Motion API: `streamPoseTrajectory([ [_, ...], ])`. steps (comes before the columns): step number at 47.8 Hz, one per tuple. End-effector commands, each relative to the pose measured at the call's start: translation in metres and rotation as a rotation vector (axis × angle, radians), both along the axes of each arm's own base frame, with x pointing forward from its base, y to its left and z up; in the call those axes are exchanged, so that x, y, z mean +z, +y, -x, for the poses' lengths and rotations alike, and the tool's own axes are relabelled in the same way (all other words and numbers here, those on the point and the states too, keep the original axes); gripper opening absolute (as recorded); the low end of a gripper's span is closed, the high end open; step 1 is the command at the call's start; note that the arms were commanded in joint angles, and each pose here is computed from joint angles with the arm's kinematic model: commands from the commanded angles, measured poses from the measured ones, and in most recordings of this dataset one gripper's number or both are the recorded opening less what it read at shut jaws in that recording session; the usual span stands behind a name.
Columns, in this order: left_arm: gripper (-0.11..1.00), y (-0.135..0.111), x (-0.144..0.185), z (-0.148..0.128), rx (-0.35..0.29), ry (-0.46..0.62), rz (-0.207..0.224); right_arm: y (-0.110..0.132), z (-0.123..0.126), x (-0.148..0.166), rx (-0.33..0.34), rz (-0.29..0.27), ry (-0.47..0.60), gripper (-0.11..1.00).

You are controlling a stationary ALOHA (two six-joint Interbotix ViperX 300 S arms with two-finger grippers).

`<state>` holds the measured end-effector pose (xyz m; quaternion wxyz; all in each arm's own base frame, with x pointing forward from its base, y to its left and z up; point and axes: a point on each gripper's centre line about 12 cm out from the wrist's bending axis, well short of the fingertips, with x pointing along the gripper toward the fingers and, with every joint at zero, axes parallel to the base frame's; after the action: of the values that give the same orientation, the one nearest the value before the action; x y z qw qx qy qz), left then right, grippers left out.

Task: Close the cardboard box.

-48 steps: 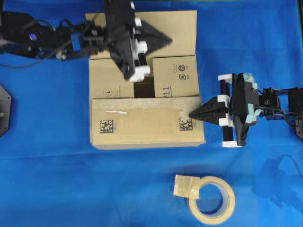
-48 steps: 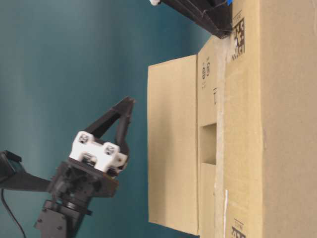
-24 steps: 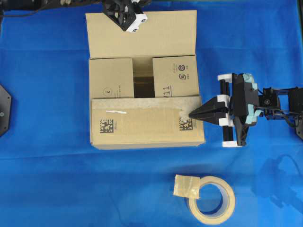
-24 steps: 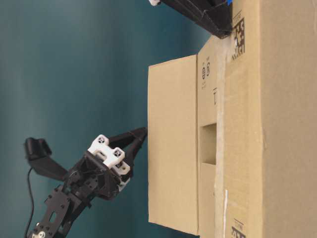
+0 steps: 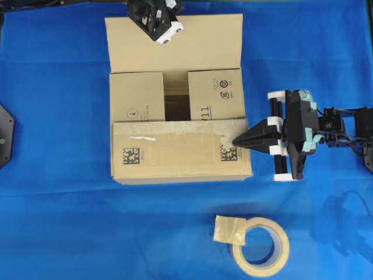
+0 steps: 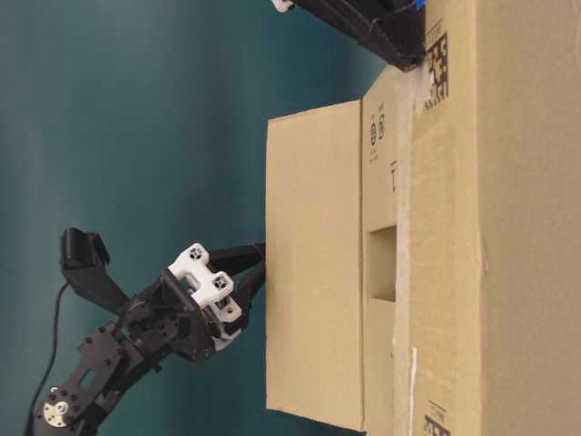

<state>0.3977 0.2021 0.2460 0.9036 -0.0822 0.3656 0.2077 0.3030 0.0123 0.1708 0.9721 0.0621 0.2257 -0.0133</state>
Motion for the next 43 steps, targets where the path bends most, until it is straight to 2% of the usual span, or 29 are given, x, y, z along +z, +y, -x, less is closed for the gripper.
streamPoseTrajectory([
  [1,0.00,-0.012,0.030,-0.004,-0.028,-0.054,-0.026,-0.001,-0.004,0.008,-0.002,0.001,-0.029,0.00],
  [13,0.00,-0.051,0.039,0.000,-0.098,-0.026,0.003,-0.001,-0.004,0.008,-0.004,0.001,-0.029,0.00],
  [22,0.00,-0.094,0.038,-0.001,-0.191,-0.022,0.014,-0.001,-0.005,0.008,-0.004,0.002,-0.032,0.00],
  [27,0.00,-0.118,0.033,-0.003,-0.227,-0.015,0.039,-0.001,-0.005,0.009,-0.005,0.002,-0.041,0.00],
  [37,0.00,-0.149,0.025,-0.003,-0.248,-0.032,0.093,-0.003,-0.006,0.011,-0.013,0.003,-0.053,0.00],
  [43,0.00,-0.162,0.007,-0.001,-0.253,-0.049,0.113,-0.004,-0.006,0.011,-0.016,0.003,-0.055,0.00],
])
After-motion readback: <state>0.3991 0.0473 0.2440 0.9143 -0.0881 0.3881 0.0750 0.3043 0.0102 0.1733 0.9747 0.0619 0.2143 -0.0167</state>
